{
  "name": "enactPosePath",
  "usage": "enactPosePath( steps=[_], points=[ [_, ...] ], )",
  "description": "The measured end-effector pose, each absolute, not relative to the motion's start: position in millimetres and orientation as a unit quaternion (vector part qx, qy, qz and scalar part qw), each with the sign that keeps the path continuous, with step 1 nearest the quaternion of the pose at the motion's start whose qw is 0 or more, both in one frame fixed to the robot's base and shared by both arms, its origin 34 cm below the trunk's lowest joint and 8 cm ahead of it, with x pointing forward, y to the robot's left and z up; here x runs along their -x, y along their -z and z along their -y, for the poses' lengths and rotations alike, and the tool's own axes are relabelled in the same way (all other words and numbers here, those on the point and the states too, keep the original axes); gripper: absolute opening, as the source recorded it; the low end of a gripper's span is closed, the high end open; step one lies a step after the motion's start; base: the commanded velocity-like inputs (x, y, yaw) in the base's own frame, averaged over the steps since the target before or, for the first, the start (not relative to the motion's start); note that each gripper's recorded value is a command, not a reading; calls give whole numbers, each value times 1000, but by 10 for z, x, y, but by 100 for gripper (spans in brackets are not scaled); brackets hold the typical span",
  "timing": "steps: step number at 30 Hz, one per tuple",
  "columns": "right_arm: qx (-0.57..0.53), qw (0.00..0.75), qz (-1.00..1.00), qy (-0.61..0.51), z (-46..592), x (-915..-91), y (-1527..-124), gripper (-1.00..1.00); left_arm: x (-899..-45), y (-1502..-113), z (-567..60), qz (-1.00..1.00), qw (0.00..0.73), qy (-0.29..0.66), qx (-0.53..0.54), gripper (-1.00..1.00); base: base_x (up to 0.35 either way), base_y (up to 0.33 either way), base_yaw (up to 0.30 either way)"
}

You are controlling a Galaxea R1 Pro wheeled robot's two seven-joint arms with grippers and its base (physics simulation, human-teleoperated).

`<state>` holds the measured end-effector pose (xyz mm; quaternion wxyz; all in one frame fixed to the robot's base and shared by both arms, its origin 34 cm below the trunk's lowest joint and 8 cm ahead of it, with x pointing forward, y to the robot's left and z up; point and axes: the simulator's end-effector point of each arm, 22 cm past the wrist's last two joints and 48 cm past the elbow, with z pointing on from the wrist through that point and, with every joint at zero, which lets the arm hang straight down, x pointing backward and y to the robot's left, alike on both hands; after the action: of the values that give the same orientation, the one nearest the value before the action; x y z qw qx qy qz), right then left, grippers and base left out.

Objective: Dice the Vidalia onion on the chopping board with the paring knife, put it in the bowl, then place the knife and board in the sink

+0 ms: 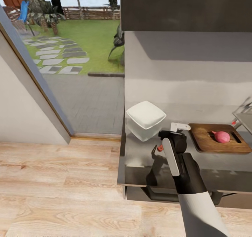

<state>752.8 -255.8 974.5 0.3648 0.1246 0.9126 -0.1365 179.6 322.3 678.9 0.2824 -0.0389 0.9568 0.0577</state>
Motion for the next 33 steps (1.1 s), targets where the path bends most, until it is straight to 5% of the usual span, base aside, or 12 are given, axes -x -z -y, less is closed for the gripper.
enactPosePath(
  steps=[33],
  points=[
    [-124,360,-915,136,2546,-7523,-9690,100,-1770,-6783,-3223,-958,279,-58,38,100,-72,0,0]
  ],
)
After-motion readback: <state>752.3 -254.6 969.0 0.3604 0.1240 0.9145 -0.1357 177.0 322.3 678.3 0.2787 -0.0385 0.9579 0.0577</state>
